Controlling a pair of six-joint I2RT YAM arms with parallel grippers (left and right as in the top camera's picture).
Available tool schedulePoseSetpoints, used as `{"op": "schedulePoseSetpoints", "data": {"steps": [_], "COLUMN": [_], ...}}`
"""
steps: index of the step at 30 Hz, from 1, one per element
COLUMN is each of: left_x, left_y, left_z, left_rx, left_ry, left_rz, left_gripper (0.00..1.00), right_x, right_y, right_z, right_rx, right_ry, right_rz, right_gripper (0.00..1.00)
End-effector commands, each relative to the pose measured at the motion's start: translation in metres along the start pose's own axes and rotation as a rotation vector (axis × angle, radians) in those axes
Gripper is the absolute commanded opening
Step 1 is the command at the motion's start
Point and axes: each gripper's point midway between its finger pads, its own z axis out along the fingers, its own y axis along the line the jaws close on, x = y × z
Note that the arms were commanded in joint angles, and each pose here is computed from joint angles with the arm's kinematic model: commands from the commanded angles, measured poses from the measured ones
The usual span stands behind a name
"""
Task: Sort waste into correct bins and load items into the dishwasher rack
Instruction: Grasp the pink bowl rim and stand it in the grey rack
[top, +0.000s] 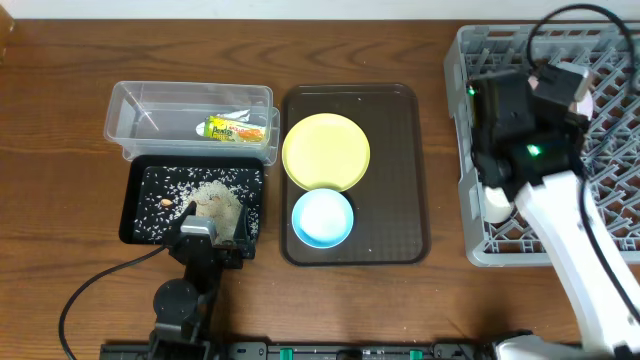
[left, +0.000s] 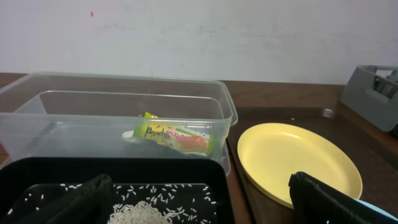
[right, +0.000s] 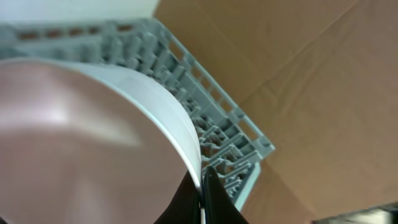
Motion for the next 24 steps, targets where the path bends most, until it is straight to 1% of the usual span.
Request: {"op": "schedulePoseSetpoints", "data": {"steps": [1, 4, 7, 11, 15, 18, 24], "left_x": [0.016, 0.016, 0.016, 0.016, 0.016, 0.016, 0.016], "left_y": [0.005, 0.005, 0.005, 0.005, 0.005, 0.005, 0.005], "left_z": [0.001, 0.001, 0.001, 0.001, 0.001, 0.001, 0.001], "left_rx": [-0.019, -0.019, -0.019, -0.019, -0.019, -0.019, -0.019], "left_ry": [0.047, 0.047, 0.047, 0.047, 0.047, 0.047, 0.047], "left_rz": [0.018, 0.018, 0.019, 0.018, 0.019, 0.019, 0.019], "left_gripper": [0.92, 0.92, 0.92, 0.92, 0.92, 0.92, 0.92], "right_x": [0.008, 0.023, 0.041, 0.060, 0.072, 0.073, 0.045], "right_y": [0.006, 0.023, 0.053, 0.077, 0.094, 0.101, 0.067], "right_z": [0.023, 0.041, 0.051, 0.058, 0.055, 0.045, 0.040], "right_rx": [0.113, 0.125, 0.056, 0.019, 0.000, -0.014, 0.150], "right_ry": [0.023, 0.068, 0.122, 0.166, 0.174, 0.160, 0.056], "right_rz": [-0.083, -0.136, -0.201, -0.275, -0.340, -0.381, -0.365], "right_gripper": [0.01, 0.01, 0.01, 0.01, 0.01, 0.01, 0.01]}}
